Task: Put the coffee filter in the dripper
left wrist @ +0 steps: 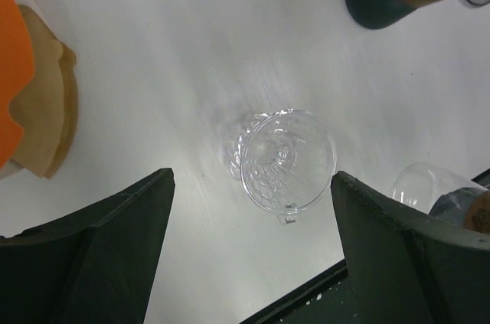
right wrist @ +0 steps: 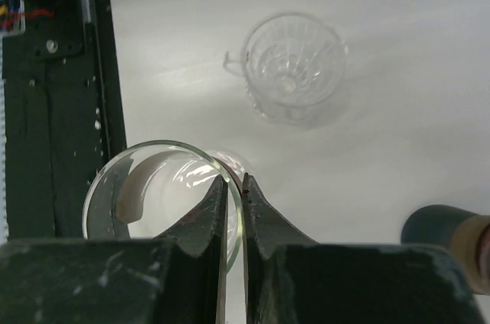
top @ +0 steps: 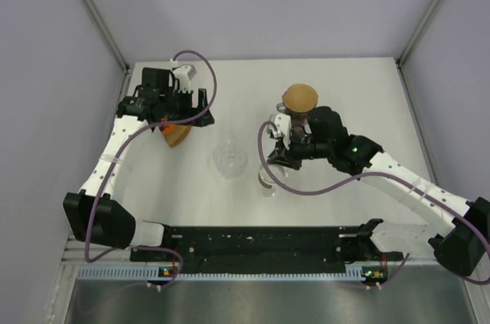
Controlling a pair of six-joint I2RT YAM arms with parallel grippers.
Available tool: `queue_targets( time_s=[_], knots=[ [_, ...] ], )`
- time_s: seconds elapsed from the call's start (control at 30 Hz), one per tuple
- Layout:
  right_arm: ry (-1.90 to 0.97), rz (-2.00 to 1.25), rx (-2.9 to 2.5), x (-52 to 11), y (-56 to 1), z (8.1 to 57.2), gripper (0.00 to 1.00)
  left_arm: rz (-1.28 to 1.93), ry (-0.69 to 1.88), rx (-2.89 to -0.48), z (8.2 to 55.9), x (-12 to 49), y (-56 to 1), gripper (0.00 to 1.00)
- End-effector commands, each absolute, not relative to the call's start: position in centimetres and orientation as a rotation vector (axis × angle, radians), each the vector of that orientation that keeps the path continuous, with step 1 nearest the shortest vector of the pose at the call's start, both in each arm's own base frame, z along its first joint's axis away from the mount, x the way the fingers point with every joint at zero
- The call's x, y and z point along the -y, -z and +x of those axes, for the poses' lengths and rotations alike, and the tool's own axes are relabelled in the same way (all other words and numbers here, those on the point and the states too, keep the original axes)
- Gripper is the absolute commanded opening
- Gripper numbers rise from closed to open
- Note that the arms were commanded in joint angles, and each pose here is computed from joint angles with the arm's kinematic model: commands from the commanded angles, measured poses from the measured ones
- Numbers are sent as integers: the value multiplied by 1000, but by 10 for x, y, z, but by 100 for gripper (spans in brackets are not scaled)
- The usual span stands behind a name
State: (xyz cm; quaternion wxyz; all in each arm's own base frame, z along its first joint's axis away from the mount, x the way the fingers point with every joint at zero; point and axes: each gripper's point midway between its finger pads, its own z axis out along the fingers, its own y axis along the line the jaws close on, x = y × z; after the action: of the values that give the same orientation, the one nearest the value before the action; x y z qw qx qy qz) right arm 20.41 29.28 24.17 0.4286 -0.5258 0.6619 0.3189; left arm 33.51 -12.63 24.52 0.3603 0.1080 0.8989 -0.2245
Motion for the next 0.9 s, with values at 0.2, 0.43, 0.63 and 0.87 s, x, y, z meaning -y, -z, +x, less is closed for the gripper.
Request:
queue_targets(
  time_s=[0.2,0.43,0.63,0.87],
  knots=[
    [-819,-1577,-1307,-306,-184,187,0,453,602,-2470,323,150,-171,88],
    [-846,-1627,-1334,-321,-159,199,0,488,596,-2582,329,163,-137,77],
    [-836,-1609,-1303,-335,-160,214,0,564,571,-2643,322,166,-115,73],
    [-826,-1593,-1311,-345,-157,228,15,590,554,-2690,318,164,-98,68]
  ],
)
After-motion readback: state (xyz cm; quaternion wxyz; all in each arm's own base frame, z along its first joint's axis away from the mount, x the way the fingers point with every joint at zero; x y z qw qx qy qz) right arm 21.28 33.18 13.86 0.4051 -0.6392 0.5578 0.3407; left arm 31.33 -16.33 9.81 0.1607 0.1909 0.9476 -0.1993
